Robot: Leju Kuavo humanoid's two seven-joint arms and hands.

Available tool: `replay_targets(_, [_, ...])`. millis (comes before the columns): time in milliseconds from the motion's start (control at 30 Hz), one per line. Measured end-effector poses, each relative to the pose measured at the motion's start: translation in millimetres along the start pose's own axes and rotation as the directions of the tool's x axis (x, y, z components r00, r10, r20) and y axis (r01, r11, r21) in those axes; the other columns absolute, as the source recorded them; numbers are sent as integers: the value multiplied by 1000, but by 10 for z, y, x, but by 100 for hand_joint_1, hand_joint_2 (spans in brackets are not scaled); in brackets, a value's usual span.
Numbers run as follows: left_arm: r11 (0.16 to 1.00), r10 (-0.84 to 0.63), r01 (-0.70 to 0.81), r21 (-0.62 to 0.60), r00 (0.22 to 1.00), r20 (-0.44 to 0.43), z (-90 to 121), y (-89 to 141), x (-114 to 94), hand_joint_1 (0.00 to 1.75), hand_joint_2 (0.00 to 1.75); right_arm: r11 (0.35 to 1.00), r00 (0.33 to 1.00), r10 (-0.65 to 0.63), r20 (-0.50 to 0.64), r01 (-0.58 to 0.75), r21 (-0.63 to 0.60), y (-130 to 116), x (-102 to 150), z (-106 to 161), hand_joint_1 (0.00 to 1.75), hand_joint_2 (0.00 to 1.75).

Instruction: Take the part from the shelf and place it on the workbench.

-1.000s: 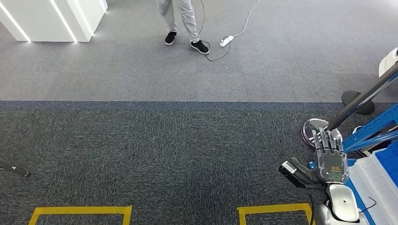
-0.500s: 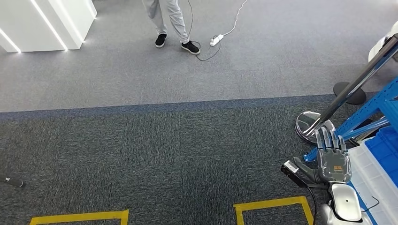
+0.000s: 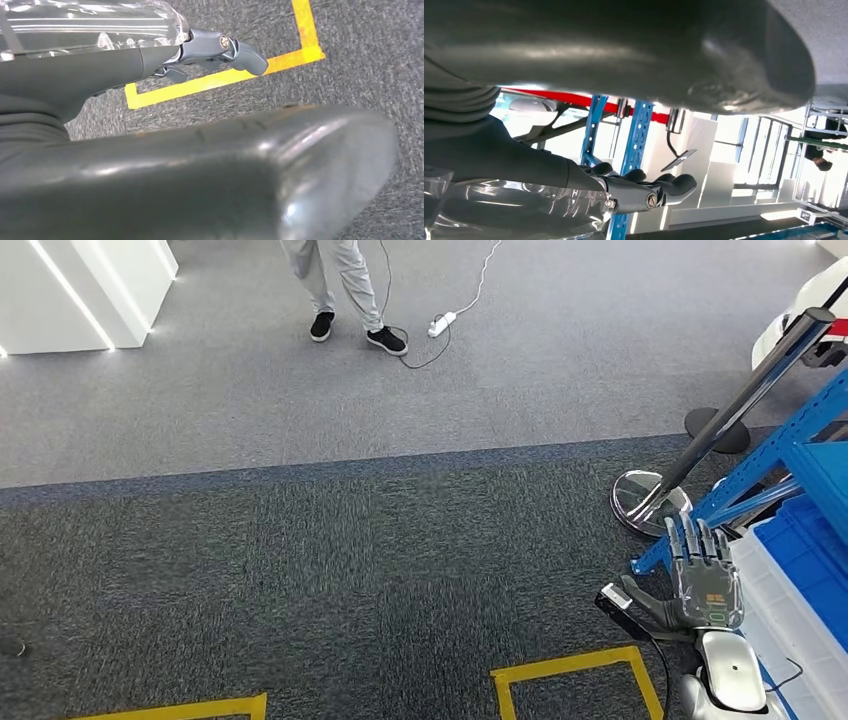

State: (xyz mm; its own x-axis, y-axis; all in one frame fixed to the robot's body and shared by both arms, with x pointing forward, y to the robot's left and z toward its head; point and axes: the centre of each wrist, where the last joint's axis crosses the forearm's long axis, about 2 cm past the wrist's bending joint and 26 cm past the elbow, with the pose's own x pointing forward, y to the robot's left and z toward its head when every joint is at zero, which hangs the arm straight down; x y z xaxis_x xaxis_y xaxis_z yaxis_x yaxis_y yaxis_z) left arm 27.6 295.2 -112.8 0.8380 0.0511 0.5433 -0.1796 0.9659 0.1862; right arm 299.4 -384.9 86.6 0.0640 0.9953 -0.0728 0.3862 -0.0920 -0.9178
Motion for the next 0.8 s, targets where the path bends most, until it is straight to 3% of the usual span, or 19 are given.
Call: replay_targets(800, [1000,3,-3,-5,1000,-16,30,25,-65,0,0,1000,1000,-9,-2,9,11,2,40,108,0,0])
